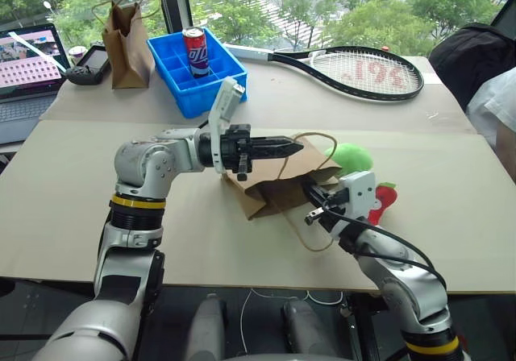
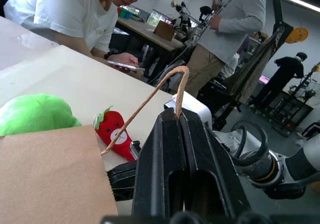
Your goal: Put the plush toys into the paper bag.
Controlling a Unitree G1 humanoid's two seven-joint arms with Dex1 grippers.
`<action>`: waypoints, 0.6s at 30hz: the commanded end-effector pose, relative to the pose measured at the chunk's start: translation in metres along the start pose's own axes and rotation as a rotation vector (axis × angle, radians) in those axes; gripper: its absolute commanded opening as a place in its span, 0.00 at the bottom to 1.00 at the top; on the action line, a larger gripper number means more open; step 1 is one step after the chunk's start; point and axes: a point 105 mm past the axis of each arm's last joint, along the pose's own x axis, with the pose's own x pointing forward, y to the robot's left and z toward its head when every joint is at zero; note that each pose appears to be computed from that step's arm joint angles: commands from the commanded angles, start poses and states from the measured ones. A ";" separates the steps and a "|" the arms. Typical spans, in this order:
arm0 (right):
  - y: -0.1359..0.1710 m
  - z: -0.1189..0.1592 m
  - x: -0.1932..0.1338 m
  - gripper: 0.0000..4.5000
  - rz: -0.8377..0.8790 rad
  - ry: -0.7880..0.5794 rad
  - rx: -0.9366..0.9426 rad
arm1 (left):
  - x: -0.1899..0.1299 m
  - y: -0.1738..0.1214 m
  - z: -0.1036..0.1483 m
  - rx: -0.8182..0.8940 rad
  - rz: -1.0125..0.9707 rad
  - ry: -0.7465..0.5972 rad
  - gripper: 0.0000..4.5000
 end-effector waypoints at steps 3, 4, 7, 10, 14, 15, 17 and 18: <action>0.008 -0.008 0.017 0.01 0.049 0.011 -0.063 | 0.010 -0.012 0.018 0.026 -0.045 -0.057 0.00; 0.011 -0.014 0.020 0.01 0.069 0.028 -0.074 | 0.011 -0.012 0.021 0.020 -0.049 -0.071 0.00; 0.015 -0.027 0.029 0.01 0.101 0.067 -0.092 | 0.010 -0.012 0.035 0.003 -0.058 -0.107 0.00; 0.019 -0.034 0.034 0.01 0.137 0.095 -0.124 | 0.007 -0.013 0.048 0.008 -0.062 -0.127 0.00; 0.017 -0.056 0.031 0.01 0.159 0.196 -0.176 | 0.001 -0.022 0.064 0.105 -0.087 -0.103 0.00; 0.015 -0.060 0.031 0.01 0.154 0.217 -0.183 | -0.001 -0.026 0.074 0.153 -0.094 -0.098 0.00; 0.012 -0.064 0.029 0.01 0.146 0.238 -0.190 | -0.003 -0.033 0.091 0.232 -0.107 -0.093 0.00; 0.012 -0.064 0.029 0.01 0.144 0.241 -0.193 | -0.004 -0.036 0.098 0.265 -0.112 -0.090 0.00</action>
